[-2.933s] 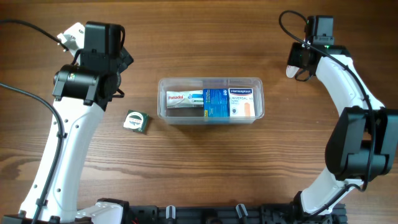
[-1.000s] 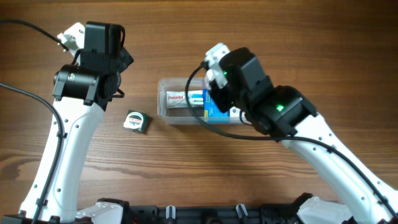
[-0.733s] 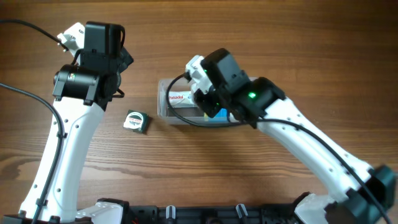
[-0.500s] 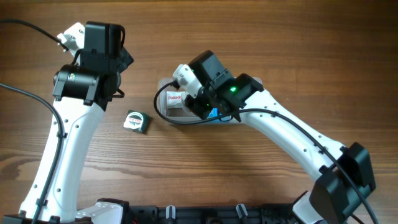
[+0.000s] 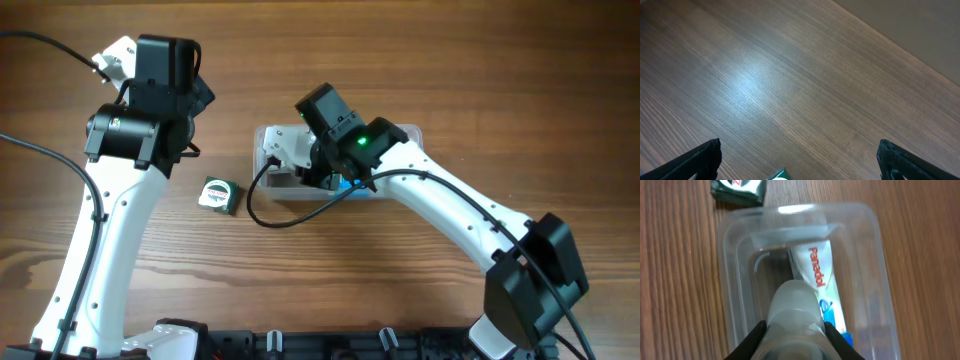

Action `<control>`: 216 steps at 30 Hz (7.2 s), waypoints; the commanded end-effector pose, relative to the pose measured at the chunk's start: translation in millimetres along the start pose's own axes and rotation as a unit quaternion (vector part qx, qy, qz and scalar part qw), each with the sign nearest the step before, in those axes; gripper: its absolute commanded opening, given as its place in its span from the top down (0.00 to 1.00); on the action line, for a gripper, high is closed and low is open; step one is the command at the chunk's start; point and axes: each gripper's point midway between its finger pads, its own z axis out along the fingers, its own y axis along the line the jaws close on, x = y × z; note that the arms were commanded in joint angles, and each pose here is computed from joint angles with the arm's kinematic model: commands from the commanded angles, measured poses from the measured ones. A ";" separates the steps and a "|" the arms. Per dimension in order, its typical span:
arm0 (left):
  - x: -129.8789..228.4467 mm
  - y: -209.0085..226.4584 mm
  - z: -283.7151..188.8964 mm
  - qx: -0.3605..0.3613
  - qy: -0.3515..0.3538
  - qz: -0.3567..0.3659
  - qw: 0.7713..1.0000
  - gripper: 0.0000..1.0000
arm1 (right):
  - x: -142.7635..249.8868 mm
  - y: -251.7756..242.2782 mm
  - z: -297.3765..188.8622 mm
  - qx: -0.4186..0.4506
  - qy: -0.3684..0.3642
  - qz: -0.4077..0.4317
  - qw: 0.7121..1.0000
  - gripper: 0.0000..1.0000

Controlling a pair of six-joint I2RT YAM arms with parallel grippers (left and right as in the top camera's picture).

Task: Pack container
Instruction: 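Lower the bottle into the container beside the Panadol box, release, then withdraw the right gripper to the upper right, then reach the left gripper to the green Zam-Buk tin and grasp it, then carry the Zam-Buk tin with the left gripper into the container center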

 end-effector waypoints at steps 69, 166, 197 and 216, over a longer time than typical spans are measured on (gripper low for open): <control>-5.3 2.0 -2.1 -0.004 -0.010 -0.005 1.000 0.00 | -79.1 -31.7 -82.4 0.045 -0.162 0.125 0.978 0.22; 244.2 34.1 130.0 0.111 0.371 0.366 0.846 0.25 | 242.1 -150.1 -281.5 0.366 -0.018 0.600 0.711 0.00; 65.1 -83.5 22.5 0.231 0.139 0.231 0.935 0.45 | 242.1 -150.2 -281.5 0.366 -0.018 0.599 0.711 0.00; 223.0 -226.8 -111.0 0.362 0.157 0.268 0.879 0.52 | 242.1 -150.2 -281.5 0.366 -0.018 0.599 0.711 0.00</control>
